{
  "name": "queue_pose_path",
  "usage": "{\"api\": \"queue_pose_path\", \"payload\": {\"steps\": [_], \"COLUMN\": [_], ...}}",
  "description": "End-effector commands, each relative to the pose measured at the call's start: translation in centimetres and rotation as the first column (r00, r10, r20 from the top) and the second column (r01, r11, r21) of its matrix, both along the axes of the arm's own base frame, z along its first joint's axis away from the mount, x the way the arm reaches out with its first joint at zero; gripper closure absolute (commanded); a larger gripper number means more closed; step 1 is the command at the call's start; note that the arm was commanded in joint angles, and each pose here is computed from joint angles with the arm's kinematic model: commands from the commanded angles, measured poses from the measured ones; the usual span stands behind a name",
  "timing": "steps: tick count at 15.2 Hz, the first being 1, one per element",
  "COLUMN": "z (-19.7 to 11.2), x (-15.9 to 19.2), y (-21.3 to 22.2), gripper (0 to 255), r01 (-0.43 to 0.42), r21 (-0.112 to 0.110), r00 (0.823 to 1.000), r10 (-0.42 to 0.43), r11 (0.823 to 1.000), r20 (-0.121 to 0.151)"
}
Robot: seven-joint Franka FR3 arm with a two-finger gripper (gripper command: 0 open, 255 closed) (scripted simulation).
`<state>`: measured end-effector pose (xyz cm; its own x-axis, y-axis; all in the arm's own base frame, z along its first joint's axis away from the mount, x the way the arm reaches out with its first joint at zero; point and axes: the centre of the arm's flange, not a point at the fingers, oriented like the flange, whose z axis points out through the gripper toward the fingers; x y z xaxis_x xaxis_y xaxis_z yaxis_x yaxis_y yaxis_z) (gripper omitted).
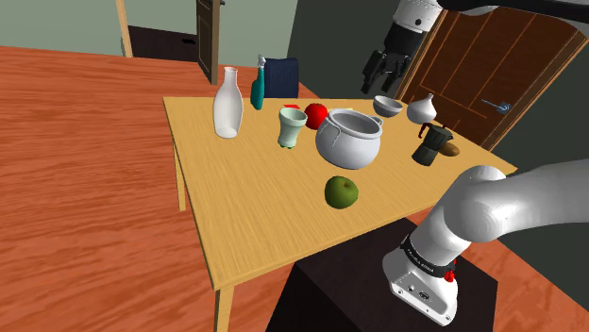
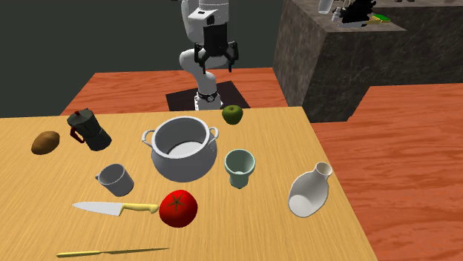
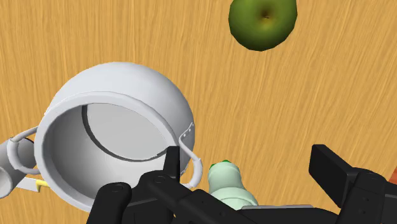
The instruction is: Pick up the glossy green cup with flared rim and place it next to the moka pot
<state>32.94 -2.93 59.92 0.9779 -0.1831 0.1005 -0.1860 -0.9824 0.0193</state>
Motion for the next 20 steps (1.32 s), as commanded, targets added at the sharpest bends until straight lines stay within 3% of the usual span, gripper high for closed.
{"api": "queue_pose_path", "payload": {"steps": [1,20], "z": [0.0,-15.0], "x": [0.0,18.6], "y": [0.0,-6.5], "gripper": [0,0], "r01": [0.000,0.021], "r21": [0.000,0.087], "r00": [1.000,0.998], "r10": [0.000,-0.026], "r11": [1.000,0.996], "r20": [0.000,0.056]}}
